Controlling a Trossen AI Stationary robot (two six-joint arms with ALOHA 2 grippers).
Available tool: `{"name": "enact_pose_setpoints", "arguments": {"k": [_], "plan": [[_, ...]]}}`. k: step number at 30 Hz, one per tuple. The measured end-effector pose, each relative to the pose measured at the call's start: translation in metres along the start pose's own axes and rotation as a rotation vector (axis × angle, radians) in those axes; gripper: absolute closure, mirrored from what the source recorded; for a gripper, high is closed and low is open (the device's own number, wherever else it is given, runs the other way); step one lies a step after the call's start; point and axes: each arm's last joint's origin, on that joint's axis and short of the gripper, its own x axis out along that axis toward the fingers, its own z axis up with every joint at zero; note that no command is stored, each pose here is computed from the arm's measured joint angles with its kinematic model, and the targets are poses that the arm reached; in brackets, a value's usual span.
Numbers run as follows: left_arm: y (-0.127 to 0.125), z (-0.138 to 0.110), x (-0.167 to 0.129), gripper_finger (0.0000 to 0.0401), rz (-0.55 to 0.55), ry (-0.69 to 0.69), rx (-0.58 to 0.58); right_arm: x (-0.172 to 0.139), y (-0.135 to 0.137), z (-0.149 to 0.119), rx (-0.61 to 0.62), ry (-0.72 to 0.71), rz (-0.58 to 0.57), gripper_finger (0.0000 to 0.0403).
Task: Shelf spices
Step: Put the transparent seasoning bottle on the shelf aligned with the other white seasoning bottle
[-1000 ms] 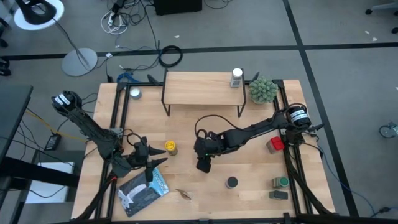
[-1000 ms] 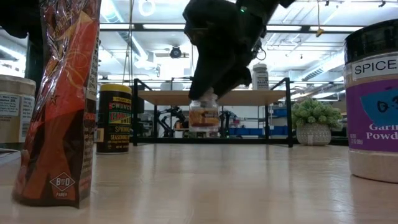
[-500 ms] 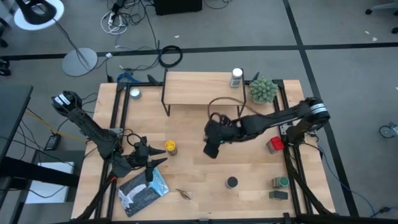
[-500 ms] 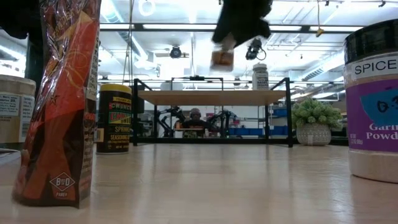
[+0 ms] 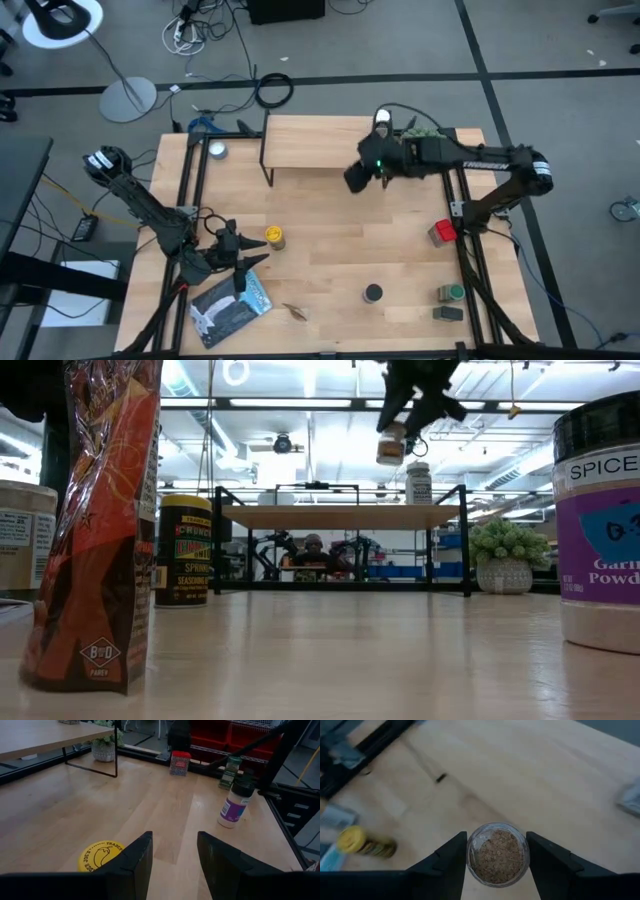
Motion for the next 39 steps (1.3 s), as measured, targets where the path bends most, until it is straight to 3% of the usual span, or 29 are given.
{"name": "enact_pose_setpoints", "arguments": {"k": [12,29,39], "plan": [[0.0,0.0,0.0,0.0241,-0.014,0.01,0.001,0.015,-0.055,0.025,0.076,0.099,-0.088,0.0215],[0.0,-0.001,0.0,0.0241,-0.013,0.015,0.009,0.015,-0.087,0.027,0.076,0.124,-0.102,0.0215],[0.0,-0.001,0.0,0.0241,-0.012,0.015,0.009,0.032,-0.104,0.026,0.137,0.119,-0.082,0.0215]]}}
